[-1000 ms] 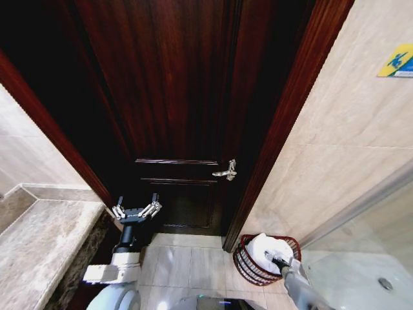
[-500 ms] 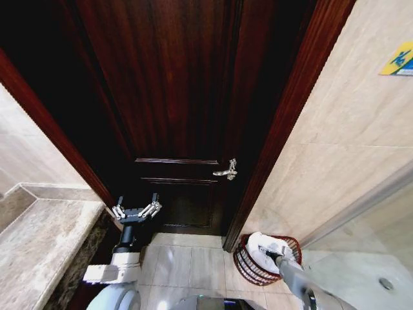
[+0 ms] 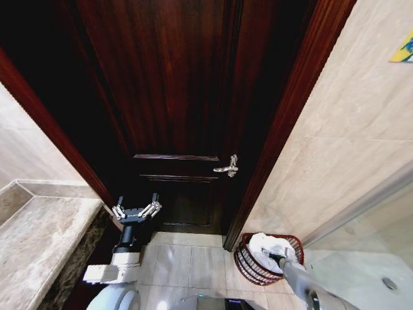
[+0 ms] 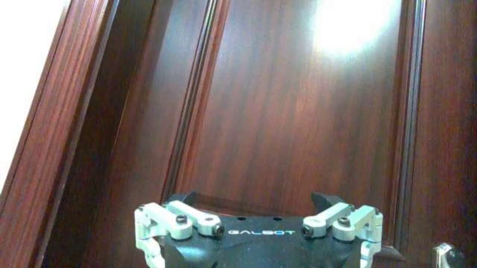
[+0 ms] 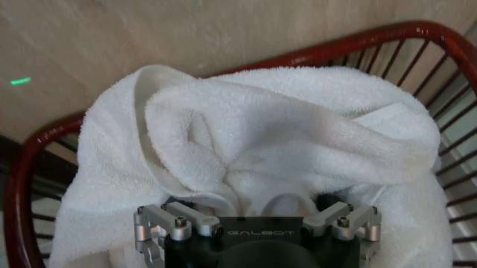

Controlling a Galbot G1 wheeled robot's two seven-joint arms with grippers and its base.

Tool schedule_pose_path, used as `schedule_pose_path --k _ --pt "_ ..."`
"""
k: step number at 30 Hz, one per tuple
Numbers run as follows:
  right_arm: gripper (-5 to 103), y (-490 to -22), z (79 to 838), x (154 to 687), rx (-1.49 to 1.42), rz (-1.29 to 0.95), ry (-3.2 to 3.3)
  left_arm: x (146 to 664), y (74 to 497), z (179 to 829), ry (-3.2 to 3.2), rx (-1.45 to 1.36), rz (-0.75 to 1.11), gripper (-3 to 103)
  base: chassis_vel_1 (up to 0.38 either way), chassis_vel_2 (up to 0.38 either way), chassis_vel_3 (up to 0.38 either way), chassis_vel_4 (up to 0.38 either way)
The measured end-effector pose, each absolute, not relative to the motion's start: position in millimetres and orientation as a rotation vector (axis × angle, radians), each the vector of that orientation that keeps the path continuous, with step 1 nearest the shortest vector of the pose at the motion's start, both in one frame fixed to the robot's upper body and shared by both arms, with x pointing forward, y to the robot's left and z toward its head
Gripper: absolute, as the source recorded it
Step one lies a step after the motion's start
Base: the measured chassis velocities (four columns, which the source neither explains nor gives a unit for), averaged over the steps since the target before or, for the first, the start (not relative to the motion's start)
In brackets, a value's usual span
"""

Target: Discard the used towel into the hamper.

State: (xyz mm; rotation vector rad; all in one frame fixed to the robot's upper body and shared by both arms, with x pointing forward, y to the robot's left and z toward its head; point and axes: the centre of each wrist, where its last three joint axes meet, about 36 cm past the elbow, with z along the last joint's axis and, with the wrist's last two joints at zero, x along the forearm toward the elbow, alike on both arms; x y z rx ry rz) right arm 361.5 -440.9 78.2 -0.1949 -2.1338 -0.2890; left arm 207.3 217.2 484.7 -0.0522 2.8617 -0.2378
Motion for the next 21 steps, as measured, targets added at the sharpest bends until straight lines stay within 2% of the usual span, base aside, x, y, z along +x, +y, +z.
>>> schedule_pose_path --k 21 --pt "100 -440.8 81.1 368.6 -0.166 -0.232 -2.124 207.3 217.2 484.7 2.862 -0.052 -0.238 100 0.0 0.0 0.0 0.0"
